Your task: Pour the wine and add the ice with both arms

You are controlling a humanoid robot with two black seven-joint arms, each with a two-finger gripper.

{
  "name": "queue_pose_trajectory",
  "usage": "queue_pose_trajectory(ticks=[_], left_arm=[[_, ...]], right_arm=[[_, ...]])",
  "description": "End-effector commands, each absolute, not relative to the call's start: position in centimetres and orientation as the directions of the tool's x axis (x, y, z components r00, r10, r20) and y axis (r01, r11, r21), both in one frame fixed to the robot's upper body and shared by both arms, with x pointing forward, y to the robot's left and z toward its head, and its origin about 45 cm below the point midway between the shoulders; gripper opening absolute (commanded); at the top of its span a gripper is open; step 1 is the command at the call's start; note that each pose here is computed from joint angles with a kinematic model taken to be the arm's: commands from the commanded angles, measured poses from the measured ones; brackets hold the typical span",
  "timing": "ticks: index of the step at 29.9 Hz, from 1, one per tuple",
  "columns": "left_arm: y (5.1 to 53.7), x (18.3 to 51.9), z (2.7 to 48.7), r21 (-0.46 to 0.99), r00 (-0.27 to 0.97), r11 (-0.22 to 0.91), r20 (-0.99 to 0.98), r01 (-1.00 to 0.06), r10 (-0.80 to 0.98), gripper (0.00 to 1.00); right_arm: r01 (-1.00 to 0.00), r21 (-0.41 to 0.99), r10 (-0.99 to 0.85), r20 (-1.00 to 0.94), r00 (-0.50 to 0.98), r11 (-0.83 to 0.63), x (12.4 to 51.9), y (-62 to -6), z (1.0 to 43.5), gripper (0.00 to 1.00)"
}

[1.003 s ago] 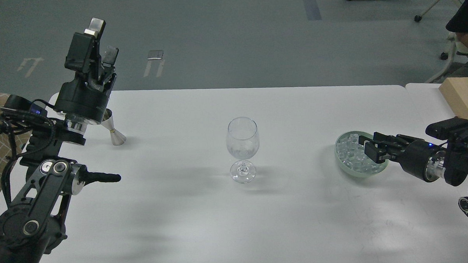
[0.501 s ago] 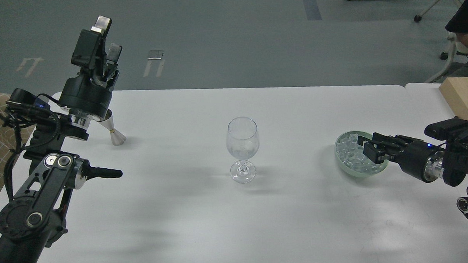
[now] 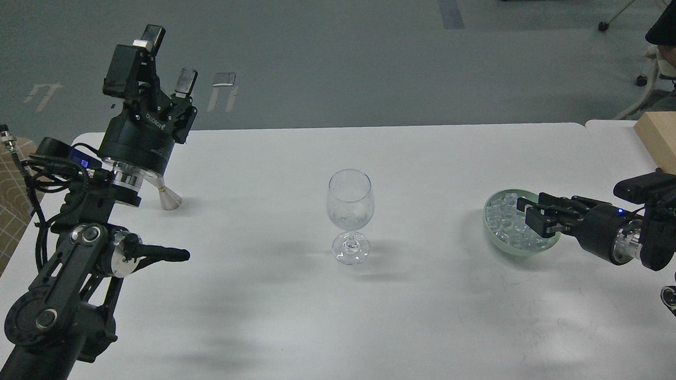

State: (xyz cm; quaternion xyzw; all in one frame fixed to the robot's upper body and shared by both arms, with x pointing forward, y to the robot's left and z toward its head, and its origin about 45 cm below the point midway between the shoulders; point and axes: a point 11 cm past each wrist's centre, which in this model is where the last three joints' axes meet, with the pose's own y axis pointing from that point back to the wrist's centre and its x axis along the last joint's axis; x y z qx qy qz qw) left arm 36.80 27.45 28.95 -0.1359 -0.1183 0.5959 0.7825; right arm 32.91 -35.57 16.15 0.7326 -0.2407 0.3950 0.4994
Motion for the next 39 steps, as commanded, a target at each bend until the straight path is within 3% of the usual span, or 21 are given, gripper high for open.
queue_pose_trajectory(ticks=[1, 6, 12, 19, 28, 39], left_arm=[[27.0, 36.6, 29.0, -0.355, 0.326, 0.311, 0.017, -0.882, 0.945, 0.98], [26.7, 36.2, 29.1, -0.39, 0.441, 0.385, -0.064, -0.836, 0.895, 0.98], [27.1, 36.4, 28.7, -0.424, 0.513, 0.38, -0.261, -0.822, 0.818, 0.98], [26.8, 35.8, 28.5, -0.444, 0.563, 0.412, -0.292, -0.796, 0.773, 0.98], [27.8, 35.6, 28.2, -0.468, 0.542, 0.339, -0.417, -0.816, 0.73, 0.98], [27.8, 35.6, 26.6, -0.413, 0.522, 0.355, -0.424, -0.839, 0.74, 0.98]], right_arm=[[-0.748, 0.54, 0.042, 0.82, 0.571, -0.386, 33.0, -35.5, 16.2, 0.49], [-0.748, 0.542, 0.045, 0.82, 0.571, -0.383, 33.0, -35.7, 16.3, 0.49], [-0.746, 0.545, 0.044, 0.817, 0.574, -0.383, 32.9, -35.7, 16.1, 0.49], [-0.746, 0.542, 0.041, 0.818, 0.574, -0.387, 32.8, -35.5, 16.0, 0.49], [-0.748, 0.54, 0.04, 0.82, 0.571, -0.387, 32.9, -35.5, 16.1, 0.49], [-0.751, 0.541, 0.046, 0.822, 0.568, -0.379, 33.1, -35.9, 16.4, 0.49]])
